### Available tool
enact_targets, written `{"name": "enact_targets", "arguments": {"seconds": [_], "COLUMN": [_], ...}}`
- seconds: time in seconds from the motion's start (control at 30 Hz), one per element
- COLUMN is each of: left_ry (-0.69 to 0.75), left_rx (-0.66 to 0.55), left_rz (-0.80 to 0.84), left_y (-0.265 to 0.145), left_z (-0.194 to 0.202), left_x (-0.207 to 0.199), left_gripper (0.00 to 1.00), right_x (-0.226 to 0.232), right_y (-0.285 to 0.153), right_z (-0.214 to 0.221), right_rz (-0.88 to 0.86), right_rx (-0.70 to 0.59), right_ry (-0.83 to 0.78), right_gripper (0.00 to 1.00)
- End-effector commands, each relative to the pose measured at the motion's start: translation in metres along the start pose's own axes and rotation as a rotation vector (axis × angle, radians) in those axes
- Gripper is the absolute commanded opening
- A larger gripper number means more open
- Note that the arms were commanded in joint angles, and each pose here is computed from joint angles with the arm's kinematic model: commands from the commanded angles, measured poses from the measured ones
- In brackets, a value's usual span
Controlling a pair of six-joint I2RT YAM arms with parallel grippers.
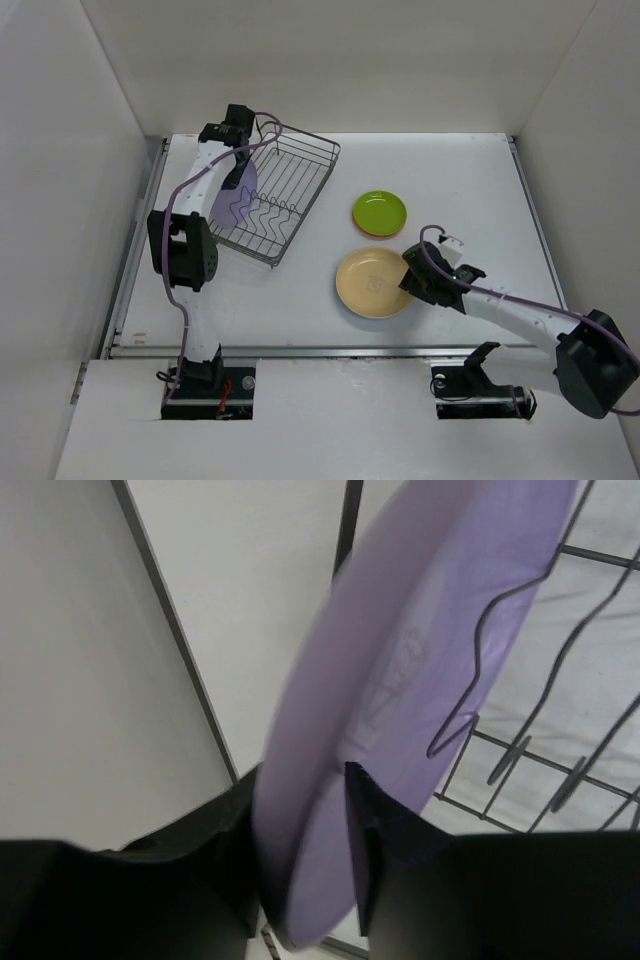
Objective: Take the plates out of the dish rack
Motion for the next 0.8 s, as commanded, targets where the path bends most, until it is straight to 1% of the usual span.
{"name": "enact_targets", "arguments": {"seconds": [0.0, 0.03, 0.1, 0.13, 0.17, 0.27, 0.4, 0.47, 0.5, 0.53, 0.6, 0.63, 0.67, 0.77], "left_ry": [-0.038, -0.043, -0.039, -0.034, -0.035, -0.035, -0.06, -0.088, -0.097, -0.113, -0.13, -0.139, -0.135, -0.164], "left_rx": [-0.054, -0.066, -0.049, -0.04, -0.036, -0.029, -0.069, -0.12, -0.137, -0.188, -0.244, -0.261, -0.305, -0.367], "left_rz": [-0.032, -0.035, -0.055, -0.052, -0.065, -0.088, -0.117, -0.131, -0.135, -0.134, -0.124, -0.129, -0.123, -0.12], "left_y": [-0.009, -0.009, -0.005, -0.001, -0.001, -0.001, -0.026, -0.053, -0.063, -0.082, -0.105, -0.113, -0.13, -0.153], "left_z": [-0.01, -0.012, -0.011, -0.011, -0.011, -0.01, -0.008, -0.007, -0.007, -0.007, -0.008, -0.006, -0.005, -0.002], "left_x": [0.01, 0.011, 0.011, 0.009, 0.01, 0.012, 0.026, 0.039, 0.043, 0.048, 0.049, 0.053, 0.05, 0.055], "left_gripper": [0.26, 0.23, 0.14, 0.08, 0.0, 0.0, 0.0, 0.0, 0.0, 0.0, 0.0, 0.0, 0.0, 0.0], "right_x": [0.006, 0.006, 0.007, 0.004, 0.006, 0.003, 0.005, 0.006, 0.006, 0.004, 0.007, 0.004, 0.005, 0.005], "right_y": [-0.009, -0.012, -0.015, -0.015, -0.017, -0.015, -0.022, -0.03, -0.033, -0.035, -0.046, -0.047, -0.05, -0.062], "right_z": [-0.008, -0.01, -0.012, -0.01, -0.012, -0.01, -0.014, -0.019, -0.022, -0.022, -0.03, -0.031, -0.033, -0.04], "right_rz": [-0.049, -0.059, -0.077, -0.073, -0.089, -0.082, -0.103, -0.128, -0.125, -0.128, -0.152, -0.142, -0.145, -0.157], "right_rx": [-0.055, -0.061, -0.071, -0.069, -0.078, -0.074, -0.086, -0.1, -0.109, -0.111, -0.137, -0.144, -0.147, -0.156], "right_ry": [0.018, 0.023, 0.033, 0.022, 0.03, 0.026, 0.038, 0.05, 0.052, 0.054, 0.071, 0.061, 0.051, 0.049], "right_gripper": [0.54, 0.54, 0.54, 0.54, 0.54, 0.54, 0.54, 0.54, 0.57, 0.62, 0.68, 0.75, 0.79, 0.9]}}
Point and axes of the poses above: each gripper's point midway between its finger pads, its own y axis out along the fingers, its own x axis along the line the jaws close on, z = x × y, the point moved 7 cm from there along -y, back along the fingers
